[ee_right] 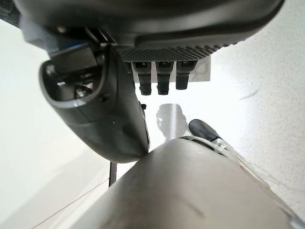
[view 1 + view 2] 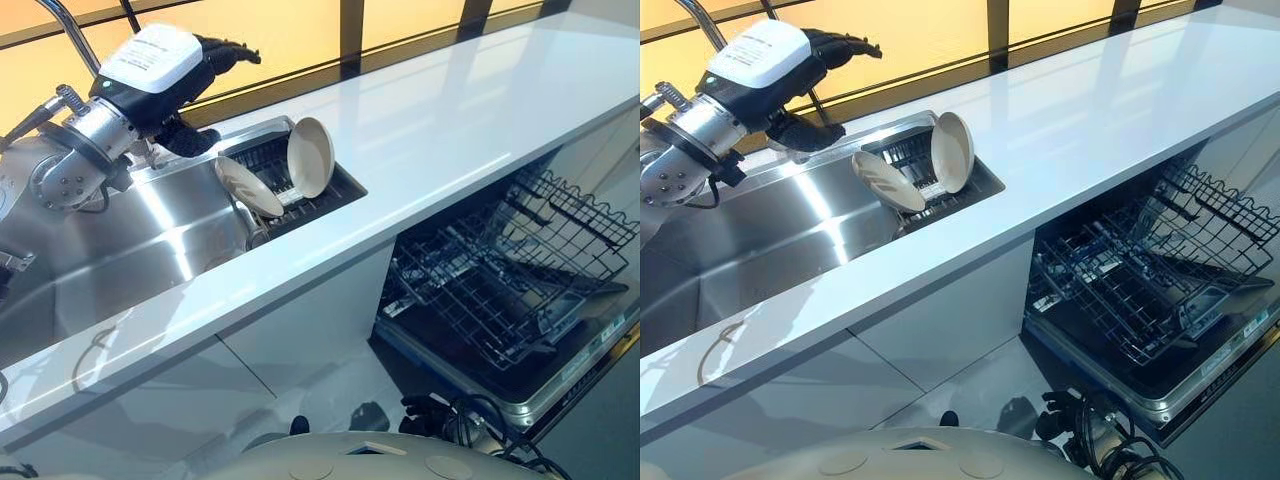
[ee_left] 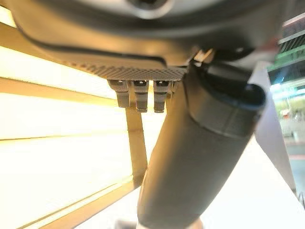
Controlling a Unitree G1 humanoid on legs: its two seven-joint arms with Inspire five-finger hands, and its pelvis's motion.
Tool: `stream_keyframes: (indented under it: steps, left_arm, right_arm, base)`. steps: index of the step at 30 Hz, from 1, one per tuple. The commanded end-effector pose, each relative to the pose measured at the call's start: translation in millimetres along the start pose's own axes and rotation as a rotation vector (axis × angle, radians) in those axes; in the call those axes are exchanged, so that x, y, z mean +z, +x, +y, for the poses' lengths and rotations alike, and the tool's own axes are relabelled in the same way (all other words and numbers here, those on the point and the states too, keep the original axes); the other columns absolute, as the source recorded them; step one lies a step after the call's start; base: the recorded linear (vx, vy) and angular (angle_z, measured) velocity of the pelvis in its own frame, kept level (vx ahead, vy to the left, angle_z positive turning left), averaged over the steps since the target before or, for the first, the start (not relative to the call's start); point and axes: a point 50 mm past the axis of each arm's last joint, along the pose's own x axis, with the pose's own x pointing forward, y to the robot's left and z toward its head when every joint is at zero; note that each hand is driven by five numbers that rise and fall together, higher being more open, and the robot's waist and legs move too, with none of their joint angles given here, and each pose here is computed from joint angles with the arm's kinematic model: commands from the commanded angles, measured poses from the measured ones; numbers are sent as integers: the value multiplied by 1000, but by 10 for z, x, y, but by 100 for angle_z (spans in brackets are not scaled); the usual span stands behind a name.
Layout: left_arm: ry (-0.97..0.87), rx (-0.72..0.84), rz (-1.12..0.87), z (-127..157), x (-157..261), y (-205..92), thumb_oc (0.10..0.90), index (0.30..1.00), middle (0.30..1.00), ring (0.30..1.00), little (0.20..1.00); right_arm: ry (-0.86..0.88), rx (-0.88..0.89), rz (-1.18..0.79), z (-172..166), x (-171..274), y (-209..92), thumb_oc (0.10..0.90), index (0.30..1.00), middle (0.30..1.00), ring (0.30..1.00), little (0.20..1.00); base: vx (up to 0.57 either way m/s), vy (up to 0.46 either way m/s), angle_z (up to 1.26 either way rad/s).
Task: Pick up plates and place into dishwasher.
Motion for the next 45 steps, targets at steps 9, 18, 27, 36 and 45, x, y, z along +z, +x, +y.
stream_keyframes:
  steps: [9, 18, 27, 36, 45]
  left_arm:
    - [127, 41, 173, 514, -374, -104, 800, 900, 900, 900, 900]
    - [85, -44, 187, 415, -395, 12, 800, 900, 900, 900, 900]
    - [79, -72, 198, 251, -400, 100, 800, 900, 900, 900, 900]
    - [112, -17, 213, 75, -443, 147, 800, 900, 900, 900, 900]
    - [109, -33, 220, -98, -416, 229, 800, 900, 900, 900, 900]
  right_arm:
    - [-82, -6, 64, -172, -206, -61, 800, 900, 900, 900, 900]
    - [-81, -3, 70, -184, -174, -50, 800, 900, 900, 900, 900]
    - [-90, -5, 72, -182, -146, -39, 800, 900, 900, 900, 900]
    - [-90, 1, 72, -155, -133, -32, 800, 900, 900, 900, 900]
    - [-92, -1, 71, -167, -128, -32, 800, 900, 900, 900, 900]
  base:
    - [0, 0, 0]
    - [3, 3, -1]
    - [0, 0, 0]
    - [0, 0, 0]
    - [4, 2, -1]
